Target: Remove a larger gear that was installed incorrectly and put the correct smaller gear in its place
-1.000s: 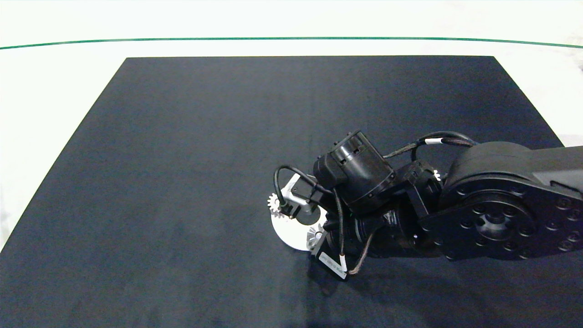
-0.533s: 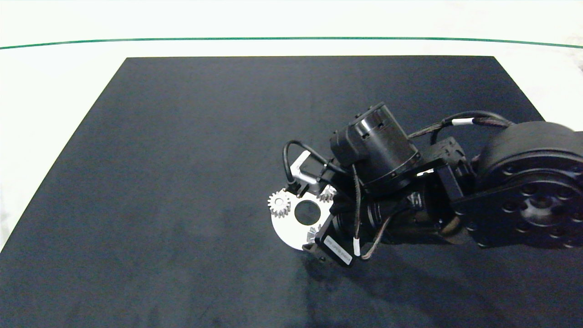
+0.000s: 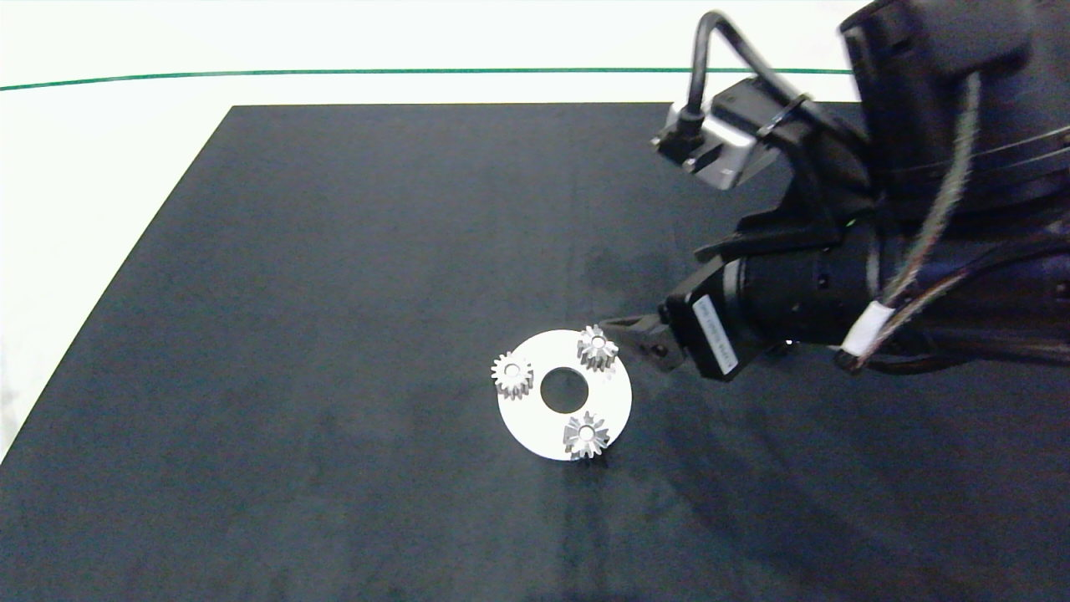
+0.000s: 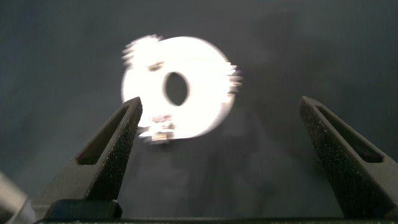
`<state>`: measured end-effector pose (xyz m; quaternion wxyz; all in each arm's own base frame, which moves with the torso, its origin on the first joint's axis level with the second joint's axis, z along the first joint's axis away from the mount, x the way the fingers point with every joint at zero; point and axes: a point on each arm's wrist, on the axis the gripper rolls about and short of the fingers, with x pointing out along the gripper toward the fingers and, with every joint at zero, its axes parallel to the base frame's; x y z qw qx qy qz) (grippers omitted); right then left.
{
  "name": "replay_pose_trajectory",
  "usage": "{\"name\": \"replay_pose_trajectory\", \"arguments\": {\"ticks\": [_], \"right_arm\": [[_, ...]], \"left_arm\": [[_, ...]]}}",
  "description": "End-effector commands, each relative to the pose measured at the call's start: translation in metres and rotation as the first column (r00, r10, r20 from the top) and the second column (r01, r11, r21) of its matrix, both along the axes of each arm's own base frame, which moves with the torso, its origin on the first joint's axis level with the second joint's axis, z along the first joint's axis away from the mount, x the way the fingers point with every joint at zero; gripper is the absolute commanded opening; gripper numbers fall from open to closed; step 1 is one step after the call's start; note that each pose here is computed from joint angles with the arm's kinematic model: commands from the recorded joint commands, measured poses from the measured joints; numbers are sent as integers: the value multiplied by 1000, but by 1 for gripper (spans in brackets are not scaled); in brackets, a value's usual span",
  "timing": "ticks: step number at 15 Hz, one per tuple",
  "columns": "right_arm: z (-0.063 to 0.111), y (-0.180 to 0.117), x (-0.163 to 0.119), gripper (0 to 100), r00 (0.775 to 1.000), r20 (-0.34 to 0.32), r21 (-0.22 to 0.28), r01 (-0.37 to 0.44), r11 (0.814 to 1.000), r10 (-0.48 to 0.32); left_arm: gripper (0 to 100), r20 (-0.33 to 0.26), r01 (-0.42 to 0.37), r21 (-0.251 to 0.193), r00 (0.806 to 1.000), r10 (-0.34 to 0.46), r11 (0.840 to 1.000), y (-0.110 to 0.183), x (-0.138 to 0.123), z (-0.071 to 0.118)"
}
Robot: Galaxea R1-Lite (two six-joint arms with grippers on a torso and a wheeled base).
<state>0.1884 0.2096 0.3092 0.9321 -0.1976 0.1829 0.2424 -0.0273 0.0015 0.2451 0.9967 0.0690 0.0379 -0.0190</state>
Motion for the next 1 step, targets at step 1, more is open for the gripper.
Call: {"name": "replay_pose_trajectory", "arguments": {"ticks": [1], "right_arm": [[27, -49, -23, 100, 978, 101, 61, 178, 982, -183]], "left_arm": [[100, 2, -54, 3, 999, 54, 999, 1, -1, -1]]}}
